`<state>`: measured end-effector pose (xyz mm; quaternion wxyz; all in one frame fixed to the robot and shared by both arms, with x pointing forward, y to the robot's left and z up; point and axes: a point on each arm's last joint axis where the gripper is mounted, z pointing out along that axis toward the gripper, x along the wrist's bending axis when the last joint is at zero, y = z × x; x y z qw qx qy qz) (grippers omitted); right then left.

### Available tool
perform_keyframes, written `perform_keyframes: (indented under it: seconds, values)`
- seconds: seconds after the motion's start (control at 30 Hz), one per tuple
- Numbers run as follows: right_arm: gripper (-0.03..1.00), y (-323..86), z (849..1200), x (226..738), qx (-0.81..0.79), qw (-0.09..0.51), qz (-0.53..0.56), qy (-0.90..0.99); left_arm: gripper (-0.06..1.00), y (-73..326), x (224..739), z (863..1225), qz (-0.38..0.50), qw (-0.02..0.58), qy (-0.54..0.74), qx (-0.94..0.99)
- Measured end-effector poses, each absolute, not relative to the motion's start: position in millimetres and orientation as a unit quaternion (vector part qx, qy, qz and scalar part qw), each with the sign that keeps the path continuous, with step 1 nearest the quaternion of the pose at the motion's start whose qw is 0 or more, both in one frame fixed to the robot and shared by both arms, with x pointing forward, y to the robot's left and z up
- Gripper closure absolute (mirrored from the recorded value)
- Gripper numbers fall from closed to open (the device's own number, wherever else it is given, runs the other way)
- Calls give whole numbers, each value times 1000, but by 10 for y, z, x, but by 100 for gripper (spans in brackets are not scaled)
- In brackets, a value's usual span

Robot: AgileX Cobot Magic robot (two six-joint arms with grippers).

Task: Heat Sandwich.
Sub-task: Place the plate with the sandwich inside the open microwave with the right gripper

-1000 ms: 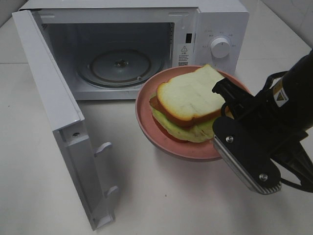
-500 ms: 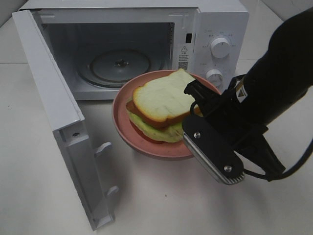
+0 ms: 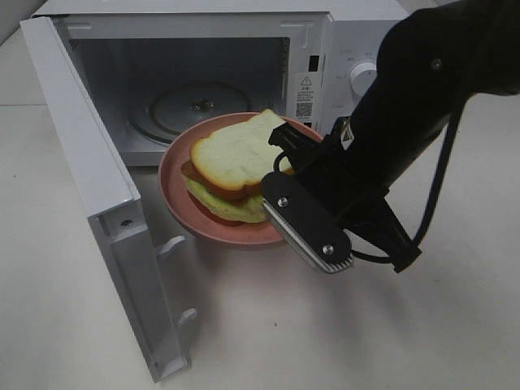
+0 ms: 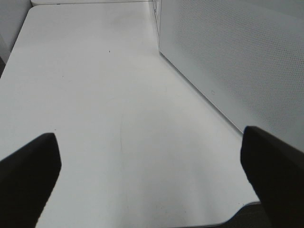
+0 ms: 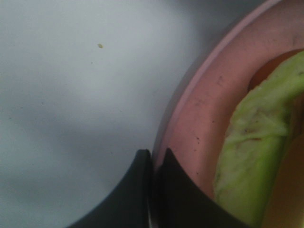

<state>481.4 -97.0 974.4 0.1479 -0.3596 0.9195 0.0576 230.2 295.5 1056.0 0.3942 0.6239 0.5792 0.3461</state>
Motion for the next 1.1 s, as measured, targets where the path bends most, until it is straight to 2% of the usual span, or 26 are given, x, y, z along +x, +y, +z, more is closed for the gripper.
perform_keyframes:
  seconds: [1.1]
  values:
    - [95,-370,9624,5539,-339,151,65,926,-3,2955,2302,10560,346,394,579,624]
